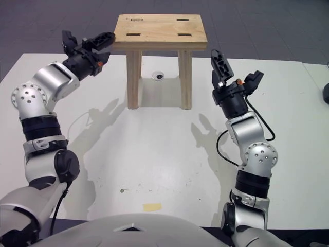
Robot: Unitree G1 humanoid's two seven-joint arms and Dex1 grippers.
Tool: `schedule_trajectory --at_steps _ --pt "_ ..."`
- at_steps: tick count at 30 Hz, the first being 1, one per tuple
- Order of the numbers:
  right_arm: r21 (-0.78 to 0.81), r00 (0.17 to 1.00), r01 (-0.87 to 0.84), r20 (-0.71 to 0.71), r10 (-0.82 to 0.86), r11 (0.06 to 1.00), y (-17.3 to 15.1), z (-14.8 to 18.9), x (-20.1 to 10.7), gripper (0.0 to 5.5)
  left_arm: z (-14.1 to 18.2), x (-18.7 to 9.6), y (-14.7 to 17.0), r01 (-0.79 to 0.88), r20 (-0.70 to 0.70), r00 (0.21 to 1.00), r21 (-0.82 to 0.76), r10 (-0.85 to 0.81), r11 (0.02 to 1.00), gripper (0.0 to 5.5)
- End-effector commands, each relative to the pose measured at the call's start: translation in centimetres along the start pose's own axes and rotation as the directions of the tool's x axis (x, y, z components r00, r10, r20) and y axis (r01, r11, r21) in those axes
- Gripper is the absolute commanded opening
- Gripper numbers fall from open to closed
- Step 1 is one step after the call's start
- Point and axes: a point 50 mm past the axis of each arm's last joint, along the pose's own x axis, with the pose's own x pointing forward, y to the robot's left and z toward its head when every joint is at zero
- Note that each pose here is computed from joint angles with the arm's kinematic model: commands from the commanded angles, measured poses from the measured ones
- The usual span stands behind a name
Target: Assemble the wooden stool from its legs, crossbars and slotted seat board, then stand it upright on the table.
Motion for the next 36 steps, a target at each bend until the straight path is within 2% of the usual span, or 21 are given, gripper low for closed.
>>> schedule_trajectory --at_steps 1,4,7,10,13,19,24,30,36 --pt "-0.272 0.987 0.142 0.111 -0.116 0.952 -0.9 0.4 -0.2 5.4 1.4 -2.8 1.4 -0.222 0.249 0.958 0.315 0.146 0.923 4.65" --pt "-0.501 0.961 0.269 0.196 -0.195 0.823 -2.1 0.4 -0.3 5.4 1.6 -4.6 1.8 -0.355 0.42 0.891 0.406 0.173 0.842 5.14" --pt "-0.583 0.932 0.359 0.269 -0.245 0.729 -3.1 0.1 -0.2 5.4 1.4 -5.1 1.9 -0.467 0.53 0.831 0.5 0.169 0.73 5.38" --pt "-0.703 0.927 0.375 0.286 -0.242 0.604 -3.7 -0.5 0.2 5.4 0.4 -4.6 1.3 -0.503 0.568 0.816 0.608 0.106 0.615 5.38" --pt "-0.736 0.916 0.4 0.31 -0.254 0.545 -4.4 -0.6 0.6 5.4 -0.9 -4.4 0.8 -0.514 0.578 0.815 0.688 0.042 0.512 5.38" --pt "-0.811 0.948 0.317 0.257 -0.187 0.491 -3.4 -0.9 1.8 5.4 -3.2 -4.1 0.5 -0.511 0.575 0.817 0.701 0.029 0.497 5.38" --pt "-0.816 0.944 0.325 0.244 -0.224 0.478 -4.1 -1.0 1.0 5.4 -4.5 -3.6 -0.2 -0.486 0.556 0.831 0.728 -0.004 0.483 5.38" --pt "-0.835 0.963 0.259 0.182 -0.2 0.485 -3.7 -1.5 2.1 5.4 -4.8 -4.1 0.4 -0.527 0.589 0.808 0.7 0.028 0.483 5.38" --pt "-0.823 0.955 0.286 0.205 -0.213 0.491 -3.9 -1.7 1.9 5.4 -3.5 -4.4 0.5 -0.542 0.6 0.8 0.709 0.017 0.451 5.38"
